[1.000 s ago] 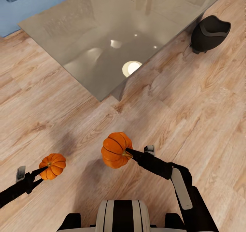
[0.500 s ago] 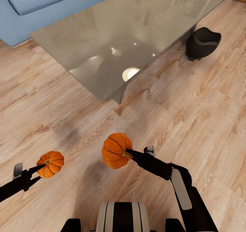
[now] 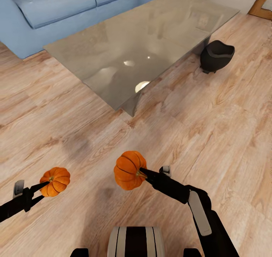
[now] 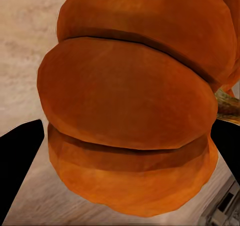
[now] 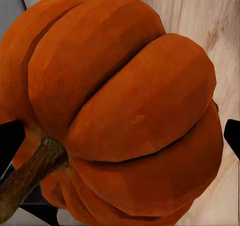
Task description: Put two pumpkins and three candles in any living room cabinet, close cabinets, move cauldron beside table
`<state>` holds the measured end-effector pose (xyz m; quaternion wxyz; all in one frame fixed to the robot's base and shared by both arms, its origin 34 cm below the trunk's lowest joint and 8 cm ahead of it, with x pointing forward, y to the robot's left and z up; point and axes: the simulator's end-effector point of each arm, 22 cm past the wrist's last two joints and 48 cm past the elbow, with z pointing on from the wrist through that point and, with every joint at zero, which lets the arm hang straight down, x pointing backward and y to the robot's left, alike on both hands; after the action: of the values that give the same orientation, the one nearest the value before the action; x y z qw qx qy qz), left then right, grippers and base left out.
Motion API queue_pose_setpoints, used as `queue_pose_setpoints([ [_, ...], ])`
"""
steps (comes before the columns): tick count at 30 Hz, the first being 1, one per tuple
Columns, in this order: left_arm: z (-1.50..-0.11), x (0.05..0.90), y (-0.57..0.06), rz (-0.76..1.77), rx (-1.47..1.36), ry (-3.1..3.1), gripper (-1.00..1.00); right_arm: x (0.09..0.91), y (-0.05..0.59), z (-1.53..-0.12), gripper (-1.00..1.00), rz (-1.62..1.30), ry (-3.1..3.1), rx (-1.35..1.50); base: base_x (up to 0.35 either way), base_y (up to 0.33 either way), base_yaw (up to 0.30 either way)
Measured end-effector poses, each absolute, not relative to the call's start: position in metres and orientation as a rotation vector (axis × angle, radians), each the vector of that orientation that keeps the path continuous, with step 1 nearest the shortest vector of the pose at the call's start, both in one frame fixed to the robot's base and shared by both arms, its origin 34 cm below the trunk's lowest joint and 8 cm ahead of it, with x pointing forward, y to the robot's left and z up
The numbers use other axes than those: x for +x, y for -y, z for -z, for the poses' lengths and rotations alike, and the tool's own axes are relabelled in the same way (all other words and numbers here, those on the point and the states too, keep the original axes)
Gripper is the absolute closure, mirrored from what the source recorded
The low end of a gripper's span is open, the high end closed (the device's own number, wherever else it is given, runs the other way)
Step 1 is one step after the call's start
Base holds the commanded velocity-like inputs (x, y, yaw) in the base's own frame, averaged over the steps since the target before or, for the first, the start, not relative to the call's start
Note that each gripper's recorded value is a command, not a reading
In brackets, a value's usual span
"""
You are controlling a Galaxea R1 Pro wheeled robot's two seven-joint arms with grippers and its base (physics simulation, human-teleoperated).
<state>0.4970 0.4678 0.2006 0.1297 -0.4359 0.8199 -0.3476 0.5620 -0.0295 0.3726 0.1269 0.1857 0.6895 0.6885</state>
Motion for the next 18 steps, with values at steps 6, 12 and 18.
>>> queue_pose_setpoints([
  [6, -0.211, 0.504, -0.466, 1.024, -1.244, -2.373, 1.0, 0.574, 0.045, -0.372, 1.0, -1.904, -1.985, 0.534, -0.015, 0.0, 0.0],
  [12, -0.222, 0.51, -0.465, 1.035, -1.222, -2.359, 1.0, 0.579, 0.057, -0.37, 1.0, -1.828, -2.024, 0.526, -0.008, 0.0, 0.0],
  [18, -0.232, 0.516, -0.464, 1.044, -1.202, -2.345, 1.0, 0.583, 0.059, -0.381, 1.0, -1.812, -2.008, 0.504, -0.187, 0.0, 0.0],
])
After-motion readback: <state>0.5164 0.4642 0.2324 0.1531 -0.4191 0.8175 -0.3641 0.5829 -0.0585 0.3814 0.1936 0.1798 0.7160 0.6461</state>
